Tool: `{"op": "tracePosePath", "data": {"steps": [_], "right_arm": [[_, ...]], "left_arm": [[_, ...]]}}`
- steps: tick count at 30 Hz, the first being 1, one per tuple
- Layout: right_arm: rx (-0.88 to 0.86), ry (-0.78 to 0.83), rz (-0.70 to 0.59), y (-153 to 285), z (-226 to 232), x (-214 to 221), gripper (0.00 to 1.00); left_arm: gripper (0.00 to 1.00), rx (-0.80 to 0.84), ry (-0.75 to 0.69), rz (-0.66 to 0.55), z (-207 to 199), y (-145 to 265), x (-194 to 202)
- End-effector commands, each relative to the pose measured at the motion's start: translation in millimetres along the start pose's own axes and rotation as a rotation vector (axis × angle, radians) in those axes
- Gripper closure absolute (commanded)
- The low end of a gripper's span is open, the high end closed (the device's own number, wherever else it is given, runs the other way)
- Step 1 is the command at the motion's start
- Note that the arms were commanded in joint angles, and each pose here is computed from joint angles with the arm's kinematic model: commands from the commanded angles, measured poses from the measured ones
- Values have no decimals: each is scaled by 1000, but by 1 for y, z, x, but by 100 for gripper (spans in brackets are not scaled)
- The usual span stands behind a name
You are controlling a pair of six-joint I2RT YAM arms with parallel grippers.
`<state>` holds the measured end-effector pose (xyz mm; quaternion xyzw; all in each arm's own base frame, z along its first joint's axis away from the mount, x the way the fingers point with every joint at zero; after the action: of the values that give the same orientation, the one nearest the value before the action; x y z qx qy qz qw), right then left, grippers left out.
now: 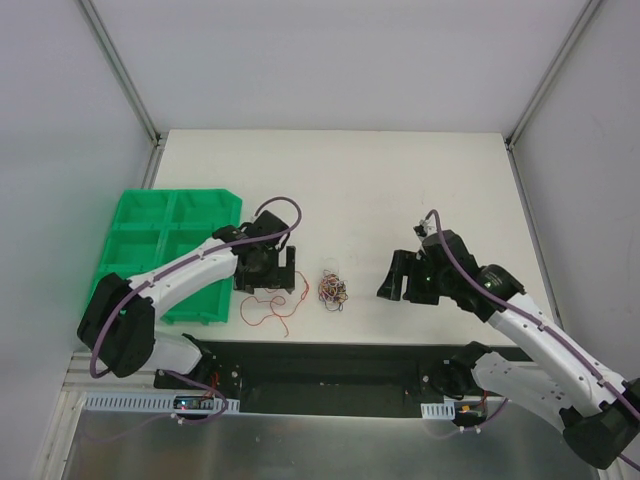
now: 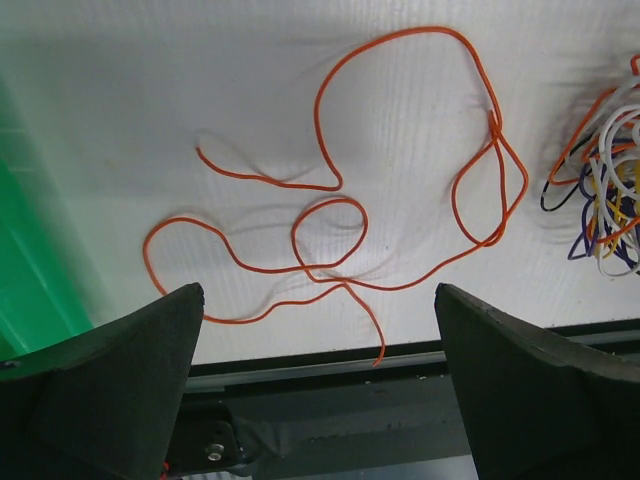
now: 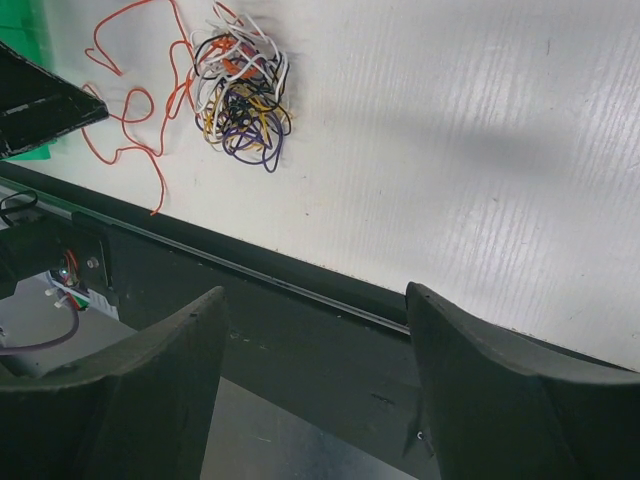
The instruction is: Untangle the cables
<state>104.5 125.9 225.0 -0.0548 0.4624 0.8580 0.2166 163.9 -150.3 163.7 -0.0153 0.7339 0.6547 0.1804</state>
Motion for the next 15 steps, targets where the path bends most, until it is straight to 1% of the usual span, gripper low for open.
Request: {"op": "tracePosePath", "data": {"steps": [1,2,3,6,12,15], "right_arm": [[-34,6,-1,2,7,-4,27],[-36,5,1,1,6,-3,27],[-40,5,2,1,6,-2,27],[-48,6,2,3,4,-1,27],[-50,3,-13,8,-5,6,27],[-49,-4,-12,7,-8,8,27]], "left_arm": [[1,97,-105,32,-13,-4,-12],[1,96,-142,44,-13,-9,-16],[1,120,-208,56,-14,-12,-19],[2,224,-367,68,-21,-15,-27],[1,256,-576,20,-23,-9,-23],[1,225,-673,7,-29,-11,-16]]}}
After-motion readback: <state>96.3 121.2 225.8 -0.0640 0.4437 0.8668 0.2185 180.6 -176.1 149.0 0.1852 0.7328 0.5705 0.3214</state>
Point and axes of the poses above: each gripper's point midway between its finger pads, its own y axis back along the fingers, its own z axis along the line the jaws close on, x = y × z, the point moved 10 cm from there along y, back along the fingers, and after that the axes turned 15 degrees about -y, right-handed, at the moved point
